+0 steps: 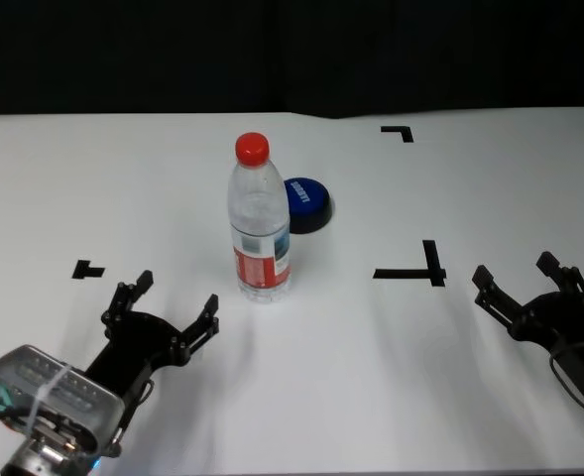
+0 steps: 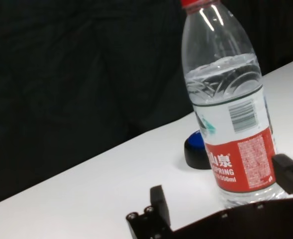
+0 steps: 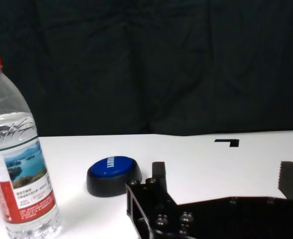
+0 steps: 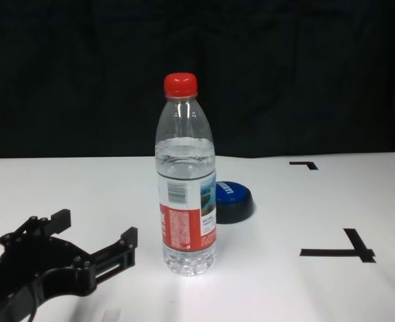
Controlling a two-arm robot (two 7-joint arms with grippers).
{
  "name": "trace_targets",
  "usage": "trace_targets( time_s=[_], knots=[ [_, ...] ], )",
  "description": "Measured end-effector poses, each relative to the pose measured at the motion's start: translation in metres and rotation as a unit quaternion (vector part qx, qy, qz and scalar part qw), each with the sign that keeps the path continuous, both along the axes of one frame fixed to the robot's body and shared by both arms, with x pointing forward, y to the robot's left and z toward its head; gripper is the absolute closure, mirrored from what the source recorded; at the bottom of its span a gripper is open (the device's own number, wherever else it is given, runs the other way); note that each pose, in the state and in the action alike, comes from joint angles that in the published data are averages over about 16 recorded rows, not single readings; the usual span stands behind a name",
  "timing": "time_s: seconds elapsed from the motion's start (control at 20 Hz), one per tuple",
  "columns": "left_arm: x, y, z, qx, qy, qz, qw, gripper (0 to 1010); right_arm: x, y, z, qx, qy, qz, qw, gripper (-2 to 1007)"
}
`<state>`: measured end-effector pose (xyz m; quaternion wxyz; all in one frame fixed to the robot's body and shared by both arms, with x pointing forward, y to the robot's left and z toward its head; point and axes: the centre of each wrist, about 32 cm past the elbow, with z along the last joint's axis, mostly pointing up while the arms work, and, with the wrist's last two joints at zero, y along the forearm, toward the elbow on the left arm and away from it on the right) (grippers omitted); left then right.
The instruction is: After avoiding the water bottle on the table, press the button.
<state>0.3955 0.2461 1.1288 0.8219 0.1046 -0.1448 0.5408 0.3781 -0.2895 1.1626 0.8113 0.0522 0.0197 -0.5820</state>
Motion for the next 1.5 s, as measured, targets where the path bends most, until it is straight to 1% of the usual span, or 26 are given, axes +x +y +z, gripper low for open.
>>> trace_targets(
  time_s=[0.25, 0.6, 0.95, 1.2, 1.5],
  knots=[
    [0.0, 0.0, 0.0, 0.0, 0.0, 0.0, 1.0, 7, 0.0013, 0.0062, 0.002, 0.001, 0.001, 0.008, 1.0, 3],
    [0.0, 0.0, 0.0, 0.0, 0.0, 0.0, 1.0, 7, 0.0038, 0.0183, 0.0054, 0.001, 0.001, 0.023, 0.9997, 3],
    [0.0, 0.0, 0.0, 0.0, 0.0, 0.0, 1.0, 7, 0.005, 0.0293, 0.0059, -0.001, 0.002, 0.042, 0.9991, 3],
    [0.0, 0.0, 0.0, 0.0, 0.0, 0.0, 1.0, 7, 0.0052, 0.0337, 0.0051, 0.0, 0.003, 0.054, 0.9985, 3],
    [0.0, 0.0, 0.0, 0.0, 0.0, 0.0, 1.0, 7, 0.0036, 0.0365, 0.0033, 0.0, 0.004, 0.062, 0.9981, 2]
  ],
)
